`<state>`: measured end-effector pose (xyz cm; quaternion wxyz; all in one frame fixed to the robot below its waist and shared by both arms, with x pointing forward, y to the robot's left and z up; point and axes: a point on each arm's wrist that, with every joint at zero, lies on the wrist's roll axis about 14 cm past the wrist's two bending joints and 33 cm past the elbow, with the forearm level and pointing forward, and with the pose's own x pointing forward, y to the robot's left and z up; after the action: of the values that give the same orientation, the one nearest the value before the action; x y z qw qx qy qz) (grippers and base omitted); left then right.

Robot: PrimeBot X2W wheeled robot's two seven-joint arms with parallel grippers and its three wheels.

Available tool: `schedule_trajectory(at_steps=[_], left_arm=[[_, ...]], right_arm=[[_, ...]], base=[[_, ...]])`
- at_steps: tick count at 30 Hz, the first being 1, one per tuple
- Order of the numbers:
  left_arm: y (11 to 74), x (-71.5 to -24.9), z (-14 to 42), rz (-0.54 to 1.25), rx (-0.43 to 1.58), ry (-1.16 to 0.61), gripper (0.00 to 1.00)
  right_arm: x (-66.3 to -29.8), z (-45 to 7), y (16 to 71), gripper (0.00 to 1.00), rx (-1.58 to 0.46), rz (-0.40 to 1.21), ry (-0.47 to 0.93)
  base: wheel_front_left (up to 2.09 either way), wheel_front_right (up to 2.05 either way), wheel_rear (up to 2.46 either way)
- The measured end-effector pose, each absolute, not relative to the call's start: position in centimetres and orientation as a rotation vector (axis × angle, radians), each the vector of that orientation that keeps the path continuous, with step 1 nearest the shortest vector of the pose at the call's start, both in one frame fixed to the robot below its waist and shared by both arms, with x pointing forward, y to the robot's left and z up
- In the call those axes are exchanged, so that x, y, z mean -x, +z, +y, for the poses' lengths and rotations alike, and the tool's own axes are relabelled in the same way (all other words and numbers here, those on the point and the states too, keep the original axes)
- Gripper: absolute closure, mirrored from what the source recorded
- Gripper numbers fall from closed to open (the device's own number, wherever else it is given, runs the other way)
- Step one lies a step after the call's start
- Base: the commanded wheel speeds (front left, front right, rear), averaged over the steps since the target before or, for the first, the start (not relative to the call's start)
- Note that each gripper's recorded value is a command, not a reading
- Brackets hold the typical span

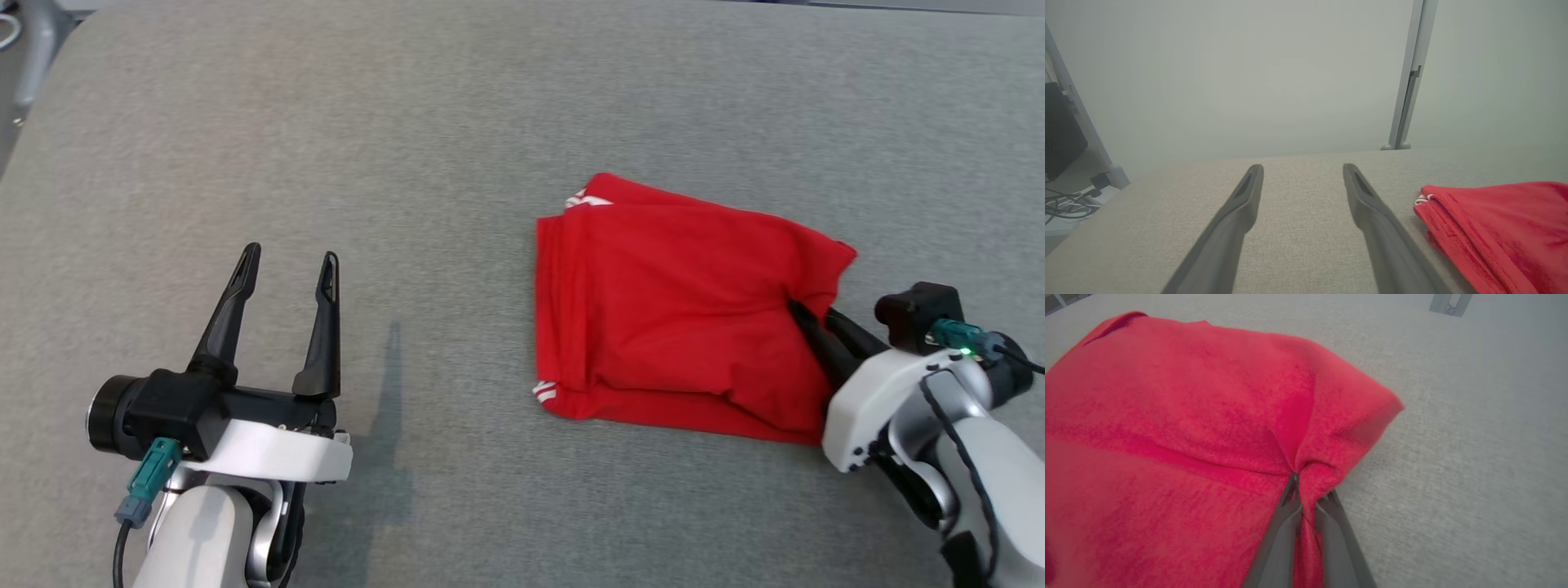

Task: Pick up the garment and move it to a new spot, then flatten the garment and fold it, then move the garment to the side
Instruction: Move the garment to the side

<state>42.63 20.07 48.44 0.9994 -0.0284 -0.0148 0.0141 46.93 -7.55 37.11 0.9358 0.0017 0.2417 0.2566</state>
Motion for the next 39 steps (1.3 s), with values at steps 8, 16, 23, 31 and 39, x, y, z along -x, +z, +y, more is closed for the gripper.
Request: schedule_trajectory(at_steps=[8,16,23,31,39], left_arm=[[47.9,-44.4,16.1,-0.030,0.069,-0.103,0.00],[48.3,-47.5,10.3,-0.053,0.066,-0.295,0.00],[47.0,-49.9,6.5,-0.040,0.084,-0.405,0.00],[44.1,-51.7,4.0,0.012,0.094,-0.481,0.00],[42.4,-52.9,4.3,0.033,0.079,-0.485,0.00]], right_arm=[[-44.9,-14.6,38.3,1.00,0.132,0.501,0.440],[-42.1,-24.3,40.4,1.00,0.300,0.554,0.273],[-43.9,-31.8,45.8,1.00,0.502,0.482,0.137],[-46.9,-38.4,49.0,1.00,0.609,0.464,0.022],[-49.0,-43.7,47.3,0.81,0.616,0.516,-0.103]], base=[[0.00,0.00,0.00],[0.00,0.00,0.00],[0.00,0.00,0.00],[0.00,0.00,0.00],[0.00,0.00,0.00]])
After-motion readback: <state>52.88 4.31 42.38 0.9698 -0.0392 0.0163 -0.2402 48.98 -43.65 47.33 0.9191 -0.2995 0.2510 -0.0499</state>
